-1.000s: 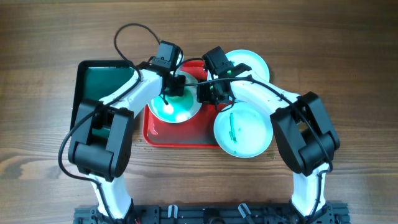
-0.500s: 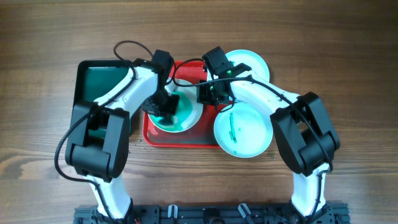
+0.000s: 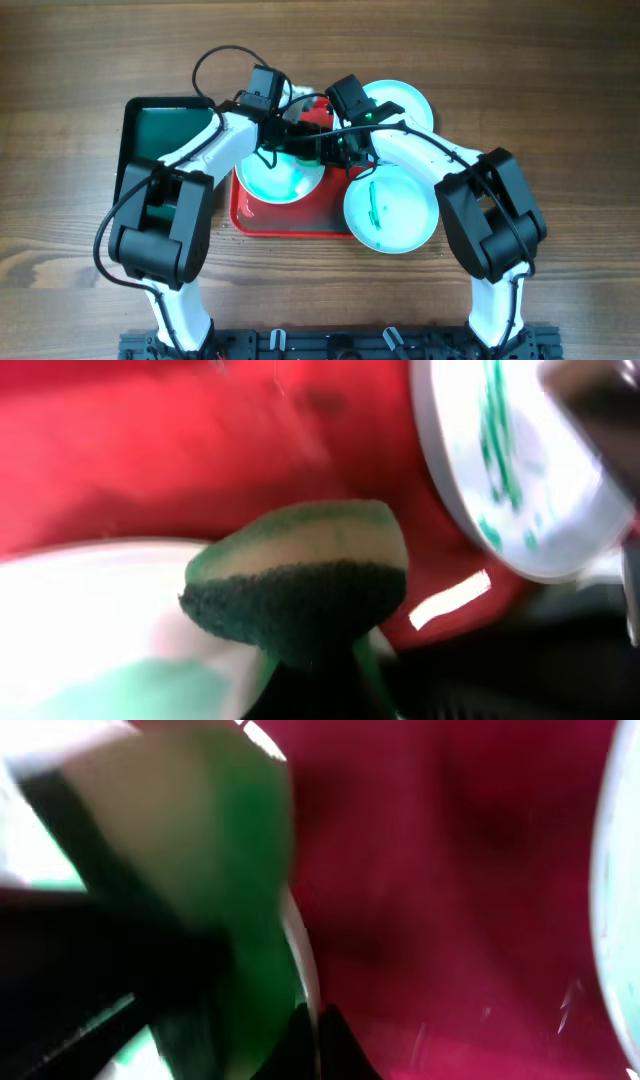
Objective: Clean dirty plates on tray and stack at the side
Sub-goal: 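Scrub the large plate with the sponge while right gripper holds its rim, then lift the large plate with the right gripper, left arm raises sponge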
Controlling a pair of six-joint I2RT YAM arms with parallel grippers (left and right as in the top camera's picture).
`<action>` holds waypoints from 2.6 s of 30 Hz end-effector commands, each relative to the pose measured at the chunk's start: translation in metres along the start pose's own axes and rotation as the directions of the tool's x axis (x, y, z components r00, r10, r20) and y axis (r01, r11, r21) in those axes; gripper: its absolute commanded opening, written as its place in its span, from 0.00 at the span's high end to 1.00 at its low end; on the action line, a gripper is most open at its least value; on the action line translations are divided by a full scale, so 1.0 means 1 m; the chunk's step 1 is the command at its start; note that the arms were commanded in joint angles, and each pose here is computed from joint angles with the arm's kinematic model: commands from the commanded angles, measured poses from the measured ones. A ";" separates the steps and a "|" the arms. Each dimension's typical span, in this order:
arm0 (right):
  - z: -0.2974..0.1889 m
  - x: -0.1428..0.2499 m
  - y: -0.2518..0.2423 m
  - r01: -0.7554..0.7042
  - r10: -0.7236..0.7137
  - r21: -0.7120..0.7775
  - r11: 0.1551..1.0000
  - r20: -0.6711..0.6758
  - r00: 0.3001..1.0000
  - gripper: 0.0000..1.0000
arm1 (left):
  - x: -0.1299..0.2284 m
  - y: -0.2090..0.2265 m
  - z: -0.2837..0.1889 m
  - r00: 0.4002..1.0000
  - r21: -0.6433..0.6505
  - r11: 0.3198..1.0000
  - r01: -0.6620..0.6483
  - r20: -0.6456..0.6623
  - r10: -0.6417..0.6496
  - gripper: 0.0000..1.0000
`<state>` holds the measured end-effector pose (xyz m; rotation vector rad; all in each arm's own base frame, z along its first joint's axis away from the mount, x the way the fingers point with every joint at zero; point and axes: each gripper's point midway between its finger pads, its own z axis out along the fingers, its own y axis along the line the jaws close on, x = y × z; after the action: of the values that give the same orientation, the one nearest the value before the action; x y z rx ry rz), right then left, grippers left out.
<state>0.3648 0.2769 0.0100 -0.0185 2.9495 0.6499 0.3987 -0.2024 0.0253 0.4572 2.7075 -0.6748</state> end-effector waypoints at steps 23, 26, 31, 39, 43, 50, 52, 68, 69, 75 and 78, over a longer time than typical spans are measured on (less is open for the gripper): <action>-0.011 -0.005 0.008 0.000 0.000 -0.019 1.000 0.024 1.000 0.96 | 0.086 -0.029 -0.011 0.939 0.153 0.984 0.091 -0.343 -0.034 0.96; -0.011 -0.005 0.007 0.002 -0.002 -0.019 1.000 0.025 1.000 0.96 | 0.049 -0.020 0.001 0.981 0.129 0.992 0.006 -0.191 0.019 0.96; -0.011 -0.005 0.007 0.003 -0.002 -0.019 1.000 0.025 1.000 0.96 | 0.014 0.050 0.000 0.990 -0.280 0.951 0.130 -0.011 -0.139 0.96; -0.011 -0.007 0.005 -0.002 0.003 -0.005 1.000 0.034 0.999 0.96 | 0.008 0.114 -0.063 0.974 -0.698 0.684 0.213 0.098 -0.203 0.96; -0.011 -0.006 0.003 -0.030 0.030 0.006 1.000 0.034 0.999 0.96 | -0.008 0.085 -0.097 0.954 -0.641 0.716 0.277 0.094 -0.285 0.96; -0.057 -0.020 0.006 0.039 -0.051 0.098 0.994 0.121 0.991 0.96 | -0.021 0.059 -0.171 0.920 -0.527 0.765 0.371 0.094 -0.382 0.96; -0.078 -0.022 0.003 0.044 -0.072 0.160 0.986 0.170 0.983 0.96 | -0.017 0.067 -0.189 0.906 -0.528 0.747 0.404 0.118 -0.406 0.96; -0.209 -0.017 0.030 -0.045 -0.554 0.768 0.639 0.500 0.665 0.96 | -0.008 0.116 -0.221 0.845 -0.537 0.666 0.518 0.198 -0.497 0.96; -0.216 -0.014 0.037 -0.064 -0.584 0.784 0.617 0.511 0.631 0.96 | -0.008 0.116 -0.221 0.845 -0.538 0.665 0.518 0.198 -0.497 0.96; -0.247 0.001 0.064 -0.146 -0.713 0.852 0.503 0.505 0.486 0.96 | -0.006 0.116 -0.221 0.844 -0.540 0.664 0.517 0.193 -0.500 0.96; -0.263 0.006 0.076 -0.183 -0.772 0.882 0.433 0.468 0.431 0.96 | -0.006 0.116 -0.221 0.844 -0.540 0.664 0.517 0.193 -0.500 0.96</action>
<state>0.3307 0.2438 0.2375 -0.2178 1.9250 -0.6535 0.3970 0.0026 0.1586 -0.4747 2.8471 0.0903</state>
